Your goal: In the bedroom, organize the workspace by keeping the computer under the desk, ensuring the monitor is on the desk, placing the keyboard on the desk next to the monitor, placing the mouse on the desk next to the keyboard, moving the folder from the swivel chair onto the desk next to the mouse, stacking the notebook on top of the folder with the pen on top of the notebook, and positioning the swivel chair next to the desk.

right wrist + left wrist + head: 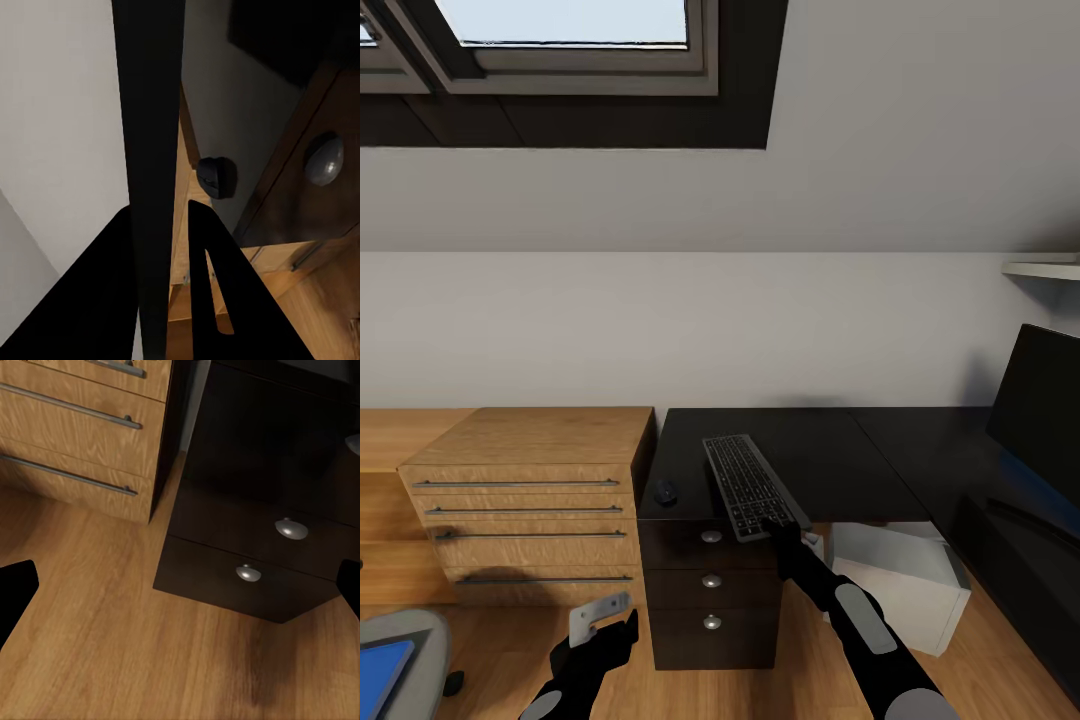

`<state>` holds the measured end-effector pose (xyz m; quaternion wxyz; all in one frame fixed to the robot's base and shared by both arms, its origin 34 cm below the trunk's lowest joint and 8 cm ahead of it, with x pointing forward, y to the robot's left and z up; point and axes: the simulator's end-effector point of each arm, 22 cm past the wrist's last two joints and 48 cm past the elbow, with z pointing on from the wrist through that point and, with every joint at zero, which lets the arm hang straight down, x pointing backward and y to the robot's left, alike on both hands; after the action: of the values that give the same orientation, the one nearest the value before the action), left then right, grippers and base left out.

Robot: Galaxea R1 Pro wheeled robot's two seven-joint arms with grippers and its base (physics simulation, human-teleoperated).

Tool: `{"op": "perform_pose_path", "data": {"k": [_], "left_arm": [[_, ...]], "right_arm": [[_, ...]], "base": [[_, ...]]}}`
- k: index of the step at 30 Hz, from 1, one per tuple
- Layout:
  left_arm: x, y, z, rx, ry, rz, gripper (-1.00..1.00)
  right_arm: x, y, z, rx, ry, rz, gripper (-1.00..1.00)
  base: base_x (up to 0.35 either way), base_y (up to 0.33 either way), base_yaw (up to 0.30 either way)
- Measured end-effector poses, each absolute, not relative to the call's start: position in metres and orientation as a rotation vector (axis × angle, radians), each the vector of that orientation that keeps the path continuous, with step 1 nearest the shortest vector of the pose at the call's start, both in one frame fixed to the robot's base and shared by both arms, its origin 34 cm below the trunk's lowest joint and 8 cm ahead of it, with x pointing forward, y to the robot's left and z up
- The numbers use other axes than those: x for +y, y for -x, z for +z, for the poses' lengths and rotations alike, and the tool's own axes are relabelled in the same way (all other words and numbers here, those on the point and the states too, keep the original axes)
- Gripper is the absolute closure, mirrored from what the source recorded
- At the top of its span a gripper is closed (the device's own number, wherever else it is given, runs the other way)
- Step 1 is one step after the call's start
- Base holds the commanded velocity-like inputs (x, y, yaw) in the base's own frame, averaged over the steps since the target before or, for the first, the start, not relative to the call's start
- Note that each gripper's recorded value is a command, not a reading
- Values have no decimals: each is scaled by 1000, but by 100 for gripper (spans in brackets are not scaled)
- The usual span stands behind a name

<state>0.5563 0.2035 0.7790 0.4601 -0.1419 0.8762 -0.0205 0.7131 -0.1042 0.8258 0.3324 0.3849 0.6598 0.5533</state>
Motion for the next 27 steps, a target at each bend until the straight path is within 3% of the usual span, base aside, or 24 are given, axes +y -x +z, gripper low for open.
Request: {"op": "perform_pose_path", "data": {"k": [1,20,27], "left_arm": [[203,-556,779,2157,349,-50,-100],[204,-557,779,2156,348,-49,-100],[204,-557,779,2157,348,-49,-100]], "right_arm": [[-104,-713,826,1724,-1006,1445,-100],[-105,-713,825,1727,-1010,1442,-100],[-105,-714,824,1727,-1011,1442,-100]], "base": [[0,0,0],[-2,0,0],[-245,0,0]]}}
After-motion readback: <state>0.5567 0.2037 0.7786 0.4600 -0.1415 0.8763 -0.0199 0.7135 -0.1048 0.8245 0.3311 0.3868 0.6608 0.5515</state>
